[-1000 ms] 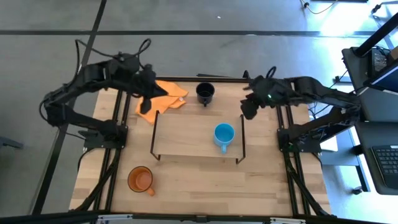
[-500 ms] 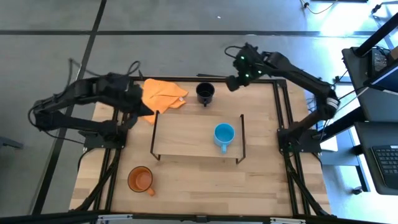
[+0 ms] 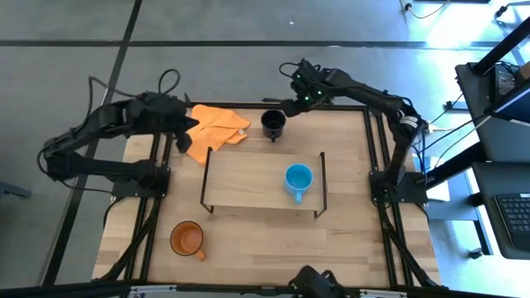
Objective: Stack small to large cups/mugs on shelf
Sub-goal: Put the black cup on the shelf
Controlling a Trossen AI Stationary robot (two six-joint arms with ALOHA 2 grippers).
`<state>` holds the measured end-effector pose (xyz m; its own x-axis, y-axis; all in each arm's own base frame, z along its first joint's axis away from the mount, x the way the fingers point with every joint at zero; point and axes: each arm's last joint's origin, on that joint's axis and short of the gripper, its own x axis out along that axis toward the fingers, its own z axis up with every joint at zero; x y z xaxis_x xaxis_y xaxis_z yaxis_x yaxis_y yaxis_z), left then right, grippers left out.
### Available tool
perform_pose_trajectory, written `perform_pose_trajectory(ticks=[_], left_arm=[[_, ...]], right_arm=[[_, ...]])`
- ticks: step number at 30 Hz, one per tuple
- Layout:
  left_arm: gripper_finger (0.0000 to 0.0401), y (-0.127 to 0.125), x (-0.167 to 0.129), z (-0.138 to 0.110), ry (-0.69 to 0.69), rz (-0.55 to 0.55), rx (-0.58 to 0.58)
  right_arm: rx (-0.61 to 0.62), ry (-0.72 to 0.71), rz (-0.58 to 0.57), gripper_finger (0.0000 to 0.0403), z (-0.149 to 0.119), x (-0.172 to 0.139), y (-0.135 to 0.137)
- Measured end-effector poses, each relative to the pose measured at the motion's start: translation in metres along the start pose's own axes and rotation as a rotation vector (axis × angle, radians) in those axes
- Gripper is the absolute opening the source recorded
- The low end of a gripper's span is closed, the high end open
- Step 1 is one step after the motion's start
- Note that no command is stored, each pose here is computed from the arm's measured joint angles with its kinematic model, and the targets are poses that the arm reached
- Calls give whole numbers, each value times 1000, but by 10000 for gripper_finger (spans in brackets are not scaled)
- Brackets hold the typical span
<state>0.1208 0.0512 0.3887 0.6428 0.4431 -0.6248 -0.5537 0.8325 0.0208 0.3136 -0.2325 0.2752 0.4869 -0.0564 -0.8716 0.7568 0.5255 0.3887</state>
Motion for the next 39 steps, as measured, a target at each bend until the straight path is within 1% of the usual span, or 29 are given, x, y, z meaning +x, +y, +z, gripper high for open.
perform_pose_trajectory(ticks=[2, 4, 8, 10, 14, 16, 18, 21, 24, 26, 31, 34, 37, 39], left_arm=[[0, 3, 8, 2, 35, -1, -18], [0, 6, 12, 4, 42, -11, -25], [0, 15, 16, 7, 38, 35, -28], [0, 18, 18, 8, 35, 54, -35], [0, 24, 18, 8, 36, 65, -2], [0, 27, 18, 8, 37, 70, 0], [0, 29, 18, 8, 38, 76, 7], [0, 32, 19, 8, 34, 42, 17], [0, 34, 25, 5, 38, 10, 26], [0, 37, 29, 3, 43, 3, 33], [0, 42, 38, -4, 61, -16, 13], [0, 45, 42, -8, 77, -29, 9], [0, 47, 43, -10, 81, -34, 1], [0, 49, 43, -10, 81, -29, -4]], right_arm=[[-14, 4, -18, 181, 3, 6, -3], [-38, -9, -45, 181, 4, 11, -4], [-55, -10, -63, 181, 9, 27, -7], [-44, 3, -70, 181, 9, 36, -9], [-18, 16, -71, 181, 12, 52, -13], [22, 14, -55, 181, 12, 56, -12], [30, -9, -37, 181, 14, 57, -8], [54, -26, -29, 181, 14, 60, -4], [58, -16, -54, 181, 11, 65, 0], [55, 8, -66, 181, 7, 69, 2], [45, -2, -93, 181, 4, 75, 7], [60, 9, -104, 181, 3, 78, 6], [69, 26, -119, 167, 1, 84, 4], [67, 28, -123, 147, 1, 87, 4]])
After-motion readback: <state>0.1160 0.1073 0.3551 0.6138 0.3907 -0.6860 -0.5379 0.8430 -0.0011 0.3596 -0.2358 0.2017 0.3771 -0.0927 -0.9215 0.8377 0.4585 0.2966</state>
